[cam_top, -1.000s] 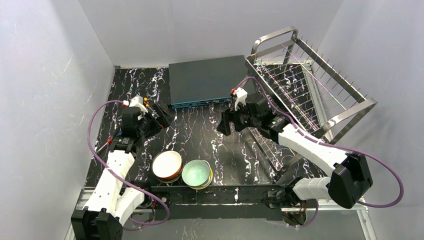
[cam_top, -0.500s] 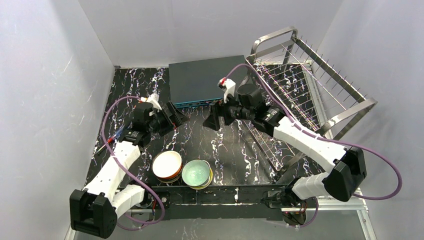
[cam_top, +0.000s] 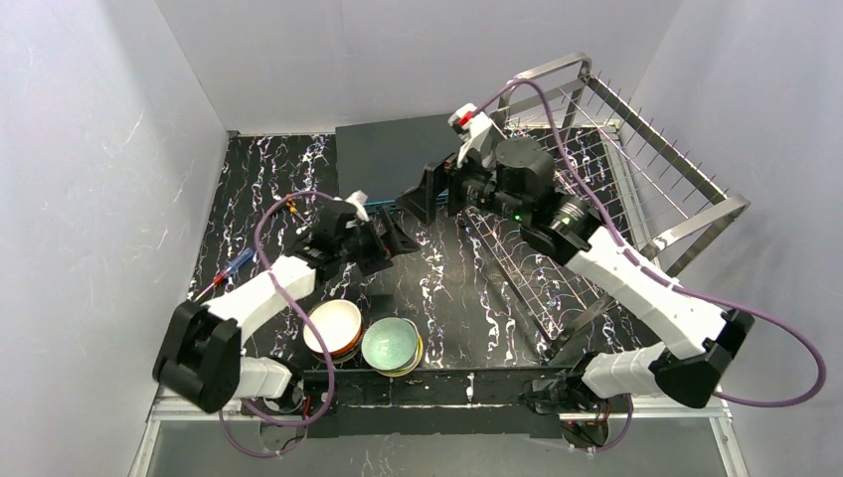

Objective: Load the bowls into the dish rack
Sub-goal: Move the dish rack to the center of the board.

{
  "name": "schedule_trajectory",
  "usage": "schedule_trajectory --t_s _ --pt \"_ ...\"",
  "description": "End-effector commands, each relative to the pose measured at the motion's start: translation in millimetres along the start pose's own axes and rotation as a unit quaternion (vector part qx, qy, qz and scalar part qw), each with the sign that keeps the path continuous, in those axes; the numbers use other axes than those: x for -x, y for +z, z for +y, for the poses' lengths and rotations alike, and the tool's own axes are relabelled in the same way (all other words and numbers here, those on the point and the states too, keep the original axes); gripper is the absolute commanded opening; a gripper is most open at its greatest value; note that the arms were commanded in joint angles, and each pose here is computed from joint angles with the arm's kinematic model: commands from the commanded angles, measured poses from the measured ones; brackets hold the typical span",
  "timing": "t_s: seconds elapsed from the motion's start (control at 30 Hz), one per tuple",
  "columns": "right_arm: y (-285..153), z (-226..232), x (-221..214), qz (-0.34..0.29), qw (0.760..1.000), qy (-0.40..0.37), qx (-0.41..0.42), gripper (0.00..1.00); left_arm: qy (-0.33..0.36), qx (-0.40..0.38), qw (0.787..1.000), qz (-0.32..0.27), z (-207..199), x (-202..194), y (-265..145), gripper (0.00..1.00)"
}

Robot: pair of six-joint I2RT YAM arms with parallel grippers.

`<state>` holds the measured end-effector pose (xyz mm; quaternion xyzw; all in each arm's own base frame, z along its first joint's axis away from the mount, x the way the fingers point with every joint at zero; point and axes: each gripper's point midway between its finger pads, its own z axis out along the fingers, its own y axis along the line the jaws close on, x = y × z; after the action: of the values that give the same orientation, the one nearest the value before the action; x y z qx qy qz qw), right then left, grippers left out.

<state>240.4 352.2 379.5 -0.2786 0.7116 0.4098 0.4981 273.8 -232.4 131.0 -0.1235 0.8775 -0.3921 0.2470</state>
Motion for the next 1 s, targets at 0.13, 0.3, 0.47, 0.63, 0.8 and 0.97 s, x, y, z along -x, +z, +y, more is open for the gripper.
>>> schedule_trajectory --t_s 0.13,0.3,0.47,0.63,0.8,0.97 --pt "-51.0 6.4 66.3 -0.112 0.993 -0.009 -0.032 0.99 0.06 -0.072 0.994 0.063 -91.9 -26.7 60.1 0.86" --pt "-63.2 0.6 69.9 -0.126 0.99 -0.008 -0.055 0.99 0.066 -0.093 0.988 0.105 -118.9 -59.4 99.8 0.82" --pt "-74.0 -3.8 73.5 -0.139 0.988 -0.006 -0.072 0.99 0.058 -0.083 0.986 0.133 -126.5 -89.3 132.2 0.8" --pt "-79.8 -10.4 71.8 -0.144 0.985 0.004 -0.091 0.99 0.048 -0.082 0.984 0.15 -133.6 -113.5 159.6 0.78" --pt "-84.6 -12.6 70.0 -0.145 0.985 0.007 -0.098 0.99 0.044 -0.098 0.981 0.162 -138.9 -124.0 174.0 0.67" --pt "-89.5 -15.0 72.0 -0.151 0.983 0.008 -0.108 0.99 0.036 -0.105 0.981 0.159 -136.2 -125.2 175.5 0.53"
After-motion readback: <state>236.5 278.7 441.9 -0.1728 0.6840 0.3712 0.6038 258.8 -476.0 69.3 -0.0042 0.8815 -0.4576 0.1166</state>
